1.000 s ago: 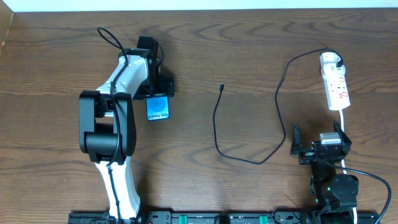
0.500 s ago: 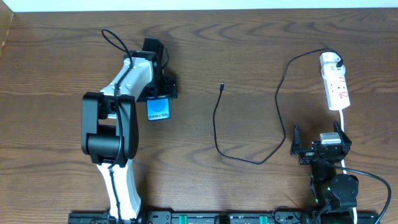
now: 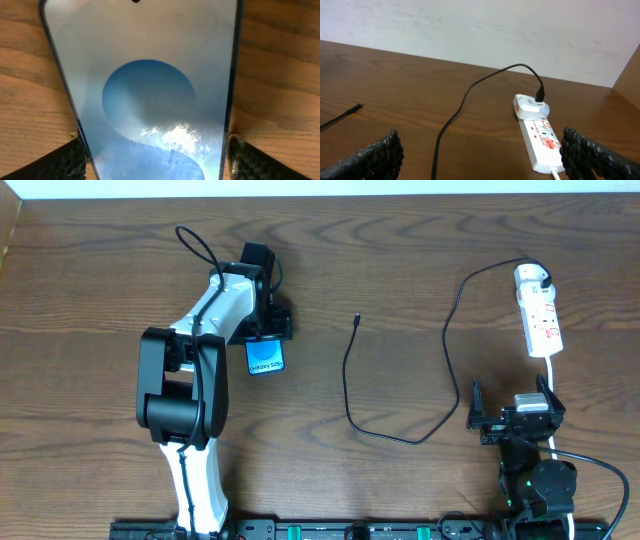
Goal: Plug charger to phone and switch on socket
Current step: 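Close the left gripper on the phone and lift it upright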
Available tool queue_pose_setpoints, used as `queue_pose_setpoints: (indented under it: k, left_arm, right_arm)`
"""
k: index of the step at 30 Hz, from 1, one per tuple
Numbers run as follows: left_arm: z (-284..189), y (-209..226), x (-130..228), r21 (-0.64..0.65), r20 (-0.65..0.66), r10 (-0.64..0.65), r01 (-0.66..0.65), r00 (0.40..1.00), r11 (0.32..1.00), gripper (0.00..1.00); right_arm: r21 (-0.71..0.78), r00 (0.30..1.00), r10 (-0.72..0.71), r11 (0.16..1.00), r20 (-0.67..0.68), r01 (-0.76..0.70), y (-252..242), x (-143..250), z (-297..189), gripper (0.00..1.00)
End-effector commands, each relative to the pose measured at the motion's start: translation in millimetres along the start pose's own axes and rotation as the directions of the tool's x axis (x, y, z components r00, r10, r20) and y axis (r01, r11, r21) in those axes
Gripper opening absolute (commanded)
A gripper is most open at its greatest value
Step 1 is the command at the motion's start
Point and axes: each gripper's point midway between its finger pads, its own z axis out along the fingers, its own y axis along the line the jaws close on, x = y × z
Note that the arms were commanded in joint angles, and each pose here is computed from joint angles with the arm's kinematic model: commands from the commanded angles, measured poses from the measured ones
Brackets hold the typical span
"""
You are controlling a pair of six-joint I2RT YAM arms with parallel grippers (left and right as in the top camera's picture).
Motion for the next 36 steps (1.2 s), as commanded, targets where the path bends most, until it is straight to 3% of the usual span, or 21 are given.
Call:
queue_pose_setpoints:
  k: [1,19,24,36]
  left_arm:
    - [25,0,26,-0.014,-0.096,-0.006,0.005,0.995,1.000,0.98]
    - [25,0,20,-0.017,-0.074,-0.008,0.007,0.997,1.000,0.98]
    - [24,15,15,-0.107,-0.037,-0.074,0.070,0.997,0.992,0.98]
    - [24,18,12,-0.124,-0.016,-0.118,0.115,0.993,0.986,0.99]
  right_arm:
    - [0.001,1.000,-0.007,1.000,0.000,0.007,1,1,0,0.99]
    - [0.001,1.000,-0.007,1.000,0.000,0.007,1,1,0,0.99]
    - [0.001,1.000,-0.007,1.000,0.000,0.007,1,1,0,0.99]
    - [0.001,1.000,-0.007,1.000,0.000,0.007,1,1,0,0.99]
